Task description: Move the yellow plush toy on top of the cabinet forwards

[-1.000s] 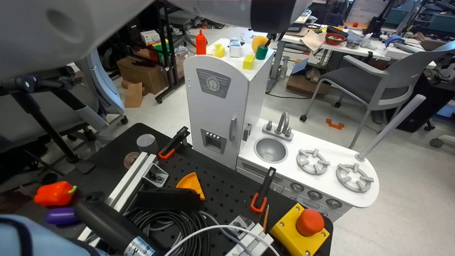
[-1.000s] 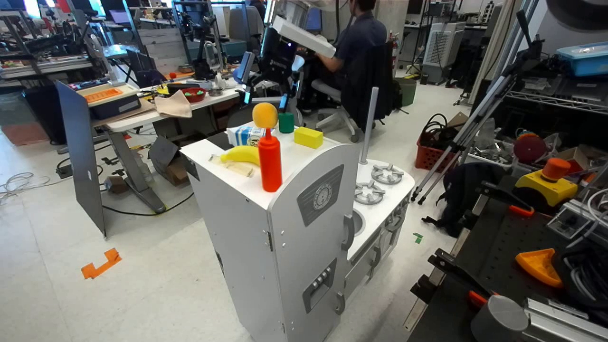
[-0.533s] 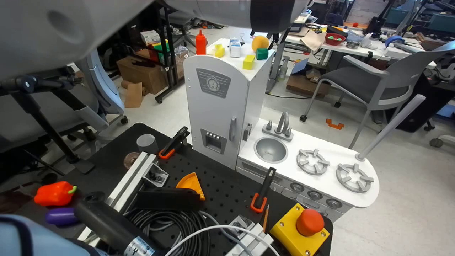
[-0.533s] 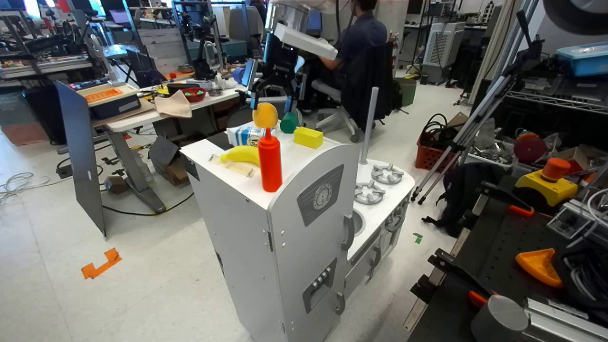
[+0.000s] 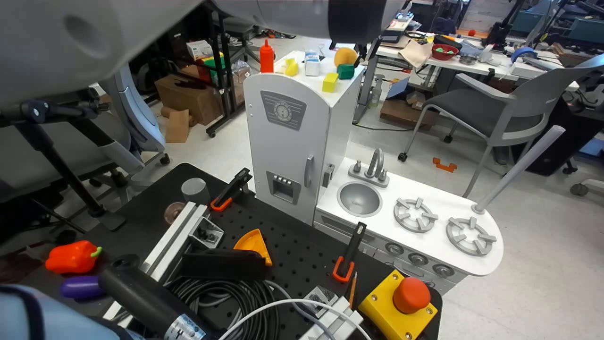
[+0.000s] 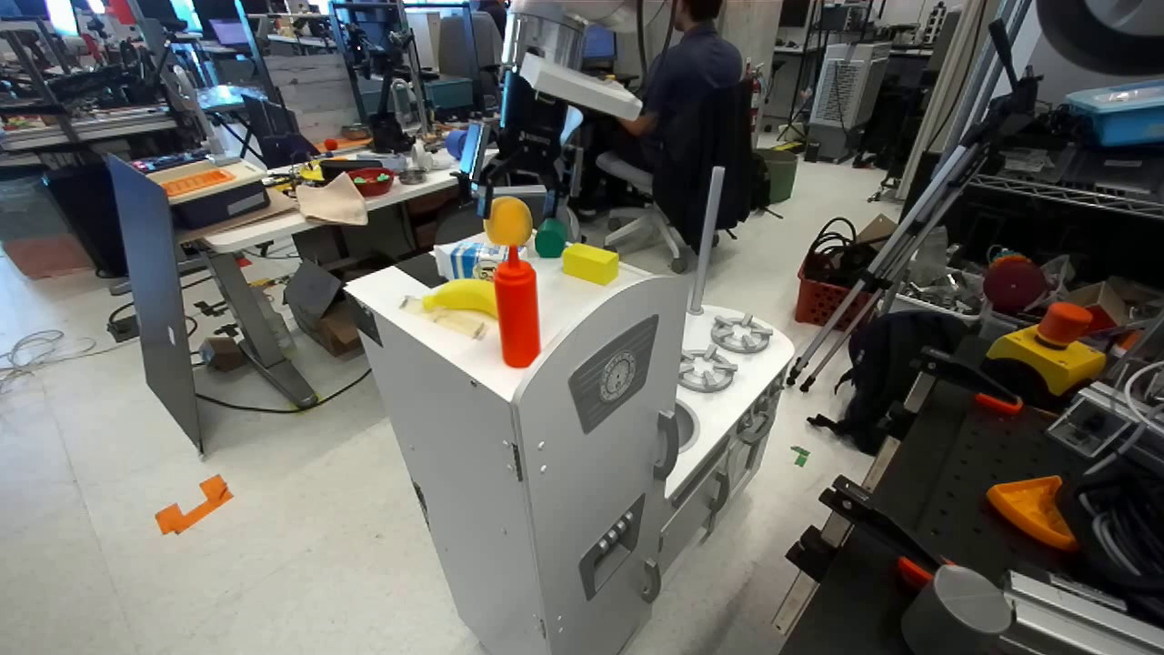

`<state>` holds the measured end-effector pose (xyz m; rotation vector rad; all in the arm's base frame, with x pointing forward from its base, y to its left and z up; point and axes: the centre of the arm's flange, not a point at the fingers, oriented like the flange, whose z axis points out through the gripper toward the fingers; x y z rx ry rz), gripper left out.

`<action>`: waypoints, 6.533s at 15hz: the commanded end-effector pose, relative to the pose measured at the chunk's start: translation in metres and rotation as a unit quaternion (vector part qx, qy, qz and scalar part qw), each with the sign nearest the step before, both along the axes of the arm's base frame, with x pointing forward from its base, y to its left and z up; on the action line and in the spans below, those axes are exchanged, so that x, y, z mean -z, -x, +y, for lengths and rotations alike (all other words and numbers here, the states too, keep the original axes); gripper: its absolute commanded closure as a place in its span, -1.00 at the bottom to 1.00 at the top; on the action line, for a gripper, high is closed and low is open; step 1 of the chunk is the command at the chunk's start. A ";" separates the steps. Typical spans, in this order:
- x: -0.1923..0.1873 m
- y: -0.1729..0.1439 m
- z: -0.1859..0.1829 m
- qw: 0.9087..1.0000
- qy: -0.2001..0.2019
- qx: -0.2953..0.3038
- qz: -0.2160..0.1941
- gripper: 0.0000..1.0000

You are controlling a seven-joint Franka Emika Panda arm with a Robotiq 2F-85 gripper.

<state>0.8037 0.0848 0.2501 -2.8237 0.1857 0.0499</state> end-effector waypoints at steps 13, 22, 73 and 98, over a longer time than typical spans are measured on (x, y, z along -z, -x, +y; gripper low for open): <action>0.004 -0.068 0.007 0.999 0.046 0.005 -0.015 0.32; -0.038 -0.022 0.006 0.995 0.061 -0.008 -0.075 0.97; 0.016 0.133 0.044 0.929 0.067 -0.308 0.192 -0.26; -0.115 0.027 0.039 0.952 0.116 -0.283 -0.025 -1.00</action>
